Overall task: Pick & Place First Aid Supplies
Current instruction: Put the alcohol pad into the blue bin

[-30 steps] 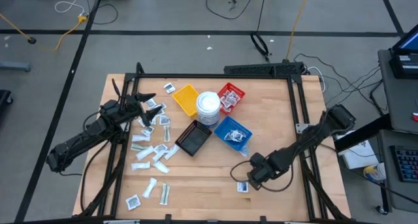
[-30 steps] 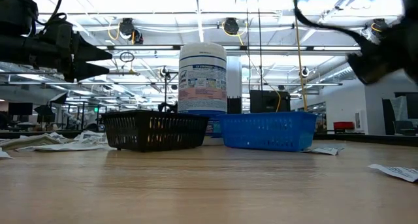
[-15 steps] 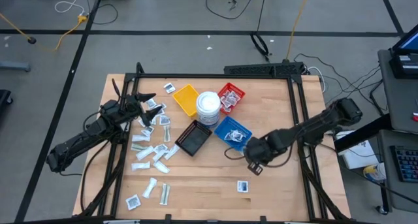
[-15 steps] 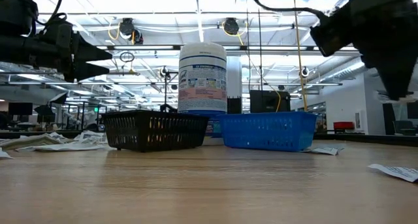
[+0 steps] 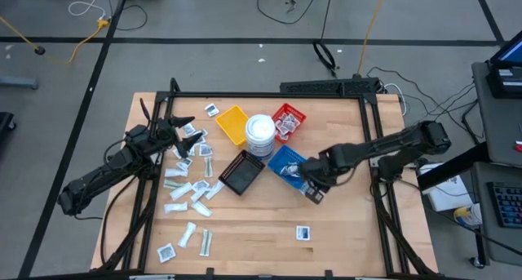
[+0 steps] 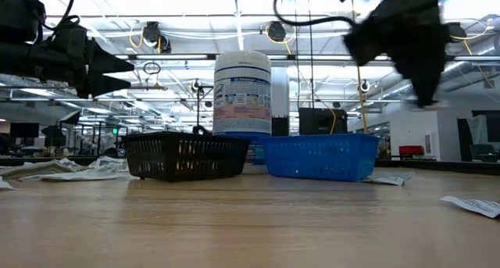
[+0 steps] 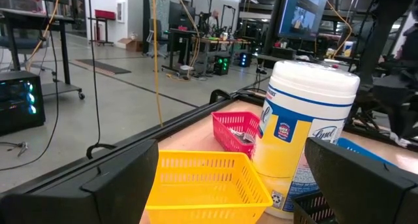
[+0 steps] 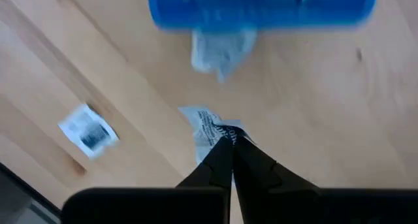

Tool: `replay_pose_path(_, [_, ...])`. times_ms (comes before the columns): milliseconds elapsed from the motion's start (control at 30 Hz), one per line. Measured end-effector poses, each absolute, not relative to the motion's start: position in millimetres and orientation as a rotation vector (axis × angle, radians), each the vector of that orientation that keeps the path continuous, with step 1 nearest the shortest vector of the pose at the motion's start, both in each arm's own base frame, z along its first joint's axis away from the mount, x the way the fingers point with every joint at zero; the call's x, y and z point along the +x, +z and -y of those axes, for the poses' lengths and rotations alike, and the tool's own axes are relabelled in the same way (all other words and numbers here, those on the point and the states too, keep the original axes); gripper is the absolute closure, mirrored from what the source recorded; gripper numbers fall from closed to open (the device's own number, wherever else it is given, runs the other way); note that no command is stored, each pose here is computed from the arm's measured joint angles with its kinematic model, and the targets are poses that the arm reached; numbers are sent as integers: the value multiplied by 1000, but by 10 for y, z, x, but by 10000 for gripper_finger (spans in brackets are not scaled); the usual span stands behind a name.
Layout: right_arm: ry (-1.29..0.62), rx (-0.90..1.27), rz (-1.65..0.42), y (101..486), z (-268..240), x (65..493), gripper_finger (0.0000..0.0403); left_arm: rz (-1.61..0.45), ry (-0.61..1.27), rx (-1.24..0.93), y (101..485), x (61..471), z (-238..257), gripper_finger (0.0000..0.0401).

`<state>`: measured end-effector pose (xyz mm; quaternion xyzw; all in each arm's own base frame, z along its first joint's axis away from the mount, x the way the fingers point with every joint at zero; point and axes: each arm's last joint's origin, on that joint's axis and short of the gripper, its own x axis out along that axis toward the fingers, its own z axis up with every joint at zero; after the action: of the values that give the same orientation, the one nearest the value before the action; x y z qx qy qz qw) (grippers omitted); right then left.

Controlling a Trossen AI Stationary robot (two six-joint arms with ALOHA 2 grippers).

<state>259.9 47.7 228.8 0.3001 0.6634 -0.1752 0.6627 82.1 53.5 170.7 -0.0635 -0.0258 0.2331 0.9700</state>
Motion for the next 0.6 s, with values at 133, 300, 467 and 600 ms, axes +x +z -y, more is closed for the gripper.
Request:
replay_pose_path(133, [-374,670,-1468,2356,-305,2766,403,52,471,-128,1706,821,-535,9])
replay_pose_path(300, [-356,629,-1485,2384,-91,3014,403,52,471,-128,1707,821,-535,9])
replay_pose_path(467, [-334,593,-1500,2474,108,3226,403,52,471,-128,1707,820,-535,9])
replay_pose_path(600, [-329,586,-1488,2527,221,3325,403,52,471,-128,1706,821,-534,9])
